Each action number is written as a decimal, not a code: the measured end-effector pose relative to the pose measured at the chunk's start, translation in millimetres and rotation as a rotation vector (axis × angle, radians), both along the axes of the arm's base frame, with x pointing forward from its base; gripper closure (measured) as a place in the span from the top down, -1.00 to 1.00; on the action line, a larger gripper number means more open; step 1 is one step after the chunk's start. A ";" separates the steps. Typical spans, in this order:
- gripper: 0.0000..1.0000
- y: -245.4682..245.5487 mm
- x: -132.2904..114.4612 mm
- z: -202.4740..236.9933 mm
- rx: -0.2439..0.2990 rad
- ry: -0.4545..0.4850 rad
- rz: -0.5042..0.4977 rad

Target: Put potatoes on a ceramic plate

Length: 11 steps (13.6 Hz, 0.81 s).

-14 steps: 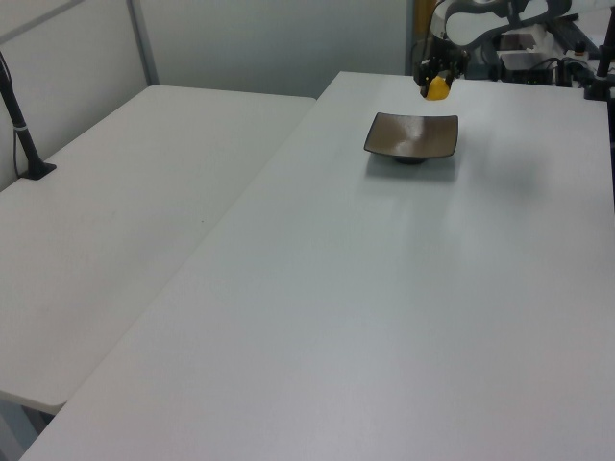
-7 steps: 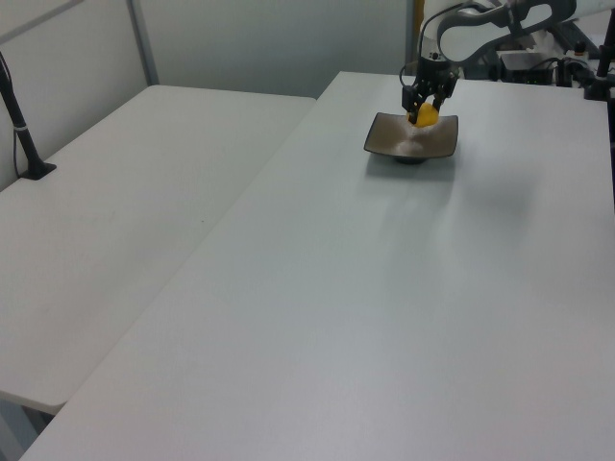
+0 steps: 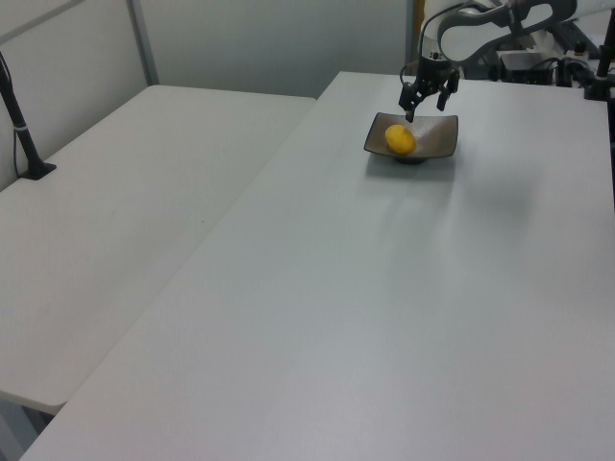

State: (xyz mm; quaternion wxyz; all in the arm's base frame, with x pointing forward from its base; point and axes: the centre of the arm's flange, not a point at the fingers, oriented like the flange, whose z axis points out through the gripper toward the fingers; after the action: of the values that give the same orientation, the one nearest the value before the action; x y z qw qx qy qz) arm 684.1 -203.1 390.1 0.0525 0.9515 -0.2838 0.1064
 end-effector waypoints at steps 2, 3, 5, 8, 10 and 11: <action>1.00 0.7 -3.3 4.5 0.001 0.020 -0.001; 1.00 4.8 -7.8 11.5 0.001 0.057 0.024; 1.00 30.1 -21.8 39.2 0.010 0.163 0.133; 1.00 89.5 -48.5 84.2 0.044 0.253 0.325; 1.00 129.9 -70.8 99.6 0.054 0.267 0.415; 1.00 153.6 -82.8 106.7 0.063 0.264 0.452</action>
State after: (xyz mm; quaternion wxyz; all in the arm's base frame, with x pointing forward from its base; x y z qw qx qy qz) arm 601.3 -49.4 496.8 0.0344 0.9976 -0.0579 -0.0185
